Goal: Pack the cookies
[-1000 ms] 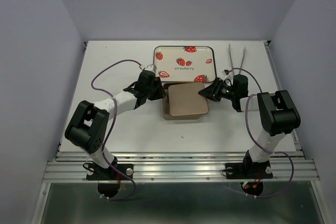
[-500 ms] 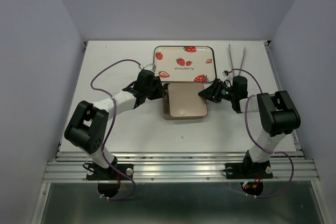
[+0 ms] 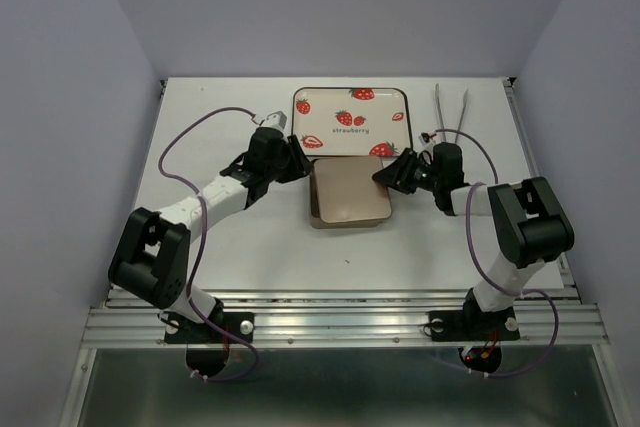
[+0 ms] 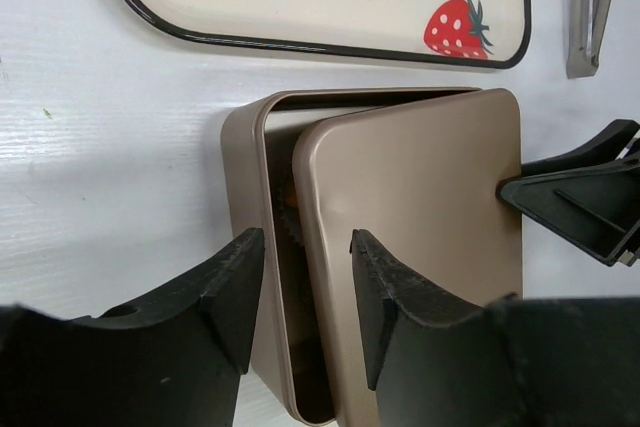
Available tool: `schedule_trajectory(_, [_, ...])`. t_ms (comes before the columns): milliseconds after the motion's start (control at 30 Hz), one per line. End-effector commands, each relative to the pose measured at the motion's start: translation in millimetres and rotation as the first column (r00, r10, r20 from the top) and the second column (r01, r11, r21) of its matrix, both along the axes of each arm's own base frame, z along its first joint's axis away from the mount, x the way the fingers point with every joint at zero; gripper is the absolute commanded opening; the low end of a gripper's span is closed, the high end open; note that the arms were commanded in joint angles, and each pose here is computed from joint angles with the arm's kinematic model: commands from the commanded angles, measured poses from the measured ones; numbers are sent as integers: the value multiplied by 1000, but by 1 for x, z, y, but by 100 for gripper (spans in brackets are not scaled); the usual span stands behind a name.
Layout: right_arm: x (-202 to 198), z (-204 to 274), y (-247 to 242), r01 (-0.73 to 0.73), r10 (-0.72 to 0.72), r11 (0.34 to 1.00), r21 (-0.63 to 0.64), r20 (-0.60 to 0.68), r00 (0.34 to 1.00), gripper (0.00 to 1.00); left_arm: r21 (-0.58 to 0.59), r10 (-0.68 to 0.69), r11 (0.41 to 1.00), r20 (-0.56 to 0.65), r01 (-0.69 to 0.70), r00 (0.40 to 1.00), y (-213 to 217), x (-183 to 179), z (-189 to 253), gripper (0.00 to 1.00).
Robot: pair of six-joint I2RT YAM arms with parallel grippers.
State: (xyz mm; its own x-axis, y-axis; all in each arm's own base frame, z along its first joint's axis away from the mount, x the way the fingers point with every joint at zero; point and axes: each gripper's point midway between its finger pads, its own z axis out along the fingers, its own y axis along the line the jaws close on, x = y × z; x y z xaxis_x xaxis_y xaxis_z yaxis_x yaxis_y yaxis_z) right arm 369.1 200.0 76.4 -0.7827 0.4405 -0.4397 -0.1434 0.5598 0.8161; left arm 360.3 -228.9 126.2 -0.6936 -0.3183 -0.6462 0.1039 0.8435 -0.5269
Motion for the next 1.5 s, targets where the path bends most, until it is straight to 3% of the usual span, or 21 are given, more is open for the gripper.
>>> schedule_trajectory(0, [12,11,2,63,-62,998,-24,32,998,44,-30,-27,999,32,27,999,-2,-4,10,52])
schedule_trajectory(233, [15,11,2,158,-158,987,-18,14,987,44,-32,-66,997,12,66,998,-9,-5,-2,52])
schedule_trajectory(1100, [7,10,35,102,-102,991,-83,7,995,56,-21,-86,996,-47,85,995,-12,-8,-31,53])
schedule_trajectory(1200, [5,8,37,101,-101,991,-87,-1,995,59,-16,-73,997,-57,72,996,-12,-5,-35,51])
schedule_trajectory(1333, [5,6,35,95,-97,988,-122,-8,995,61,-13,-44,999,-57,44,997,-9,0,-33,40])
schedule_trajectory(1467, [5,10,33,87,-88,984,-153,-3,996,64,2,-8,1000,-49,8,999,-5,4,-29,38])
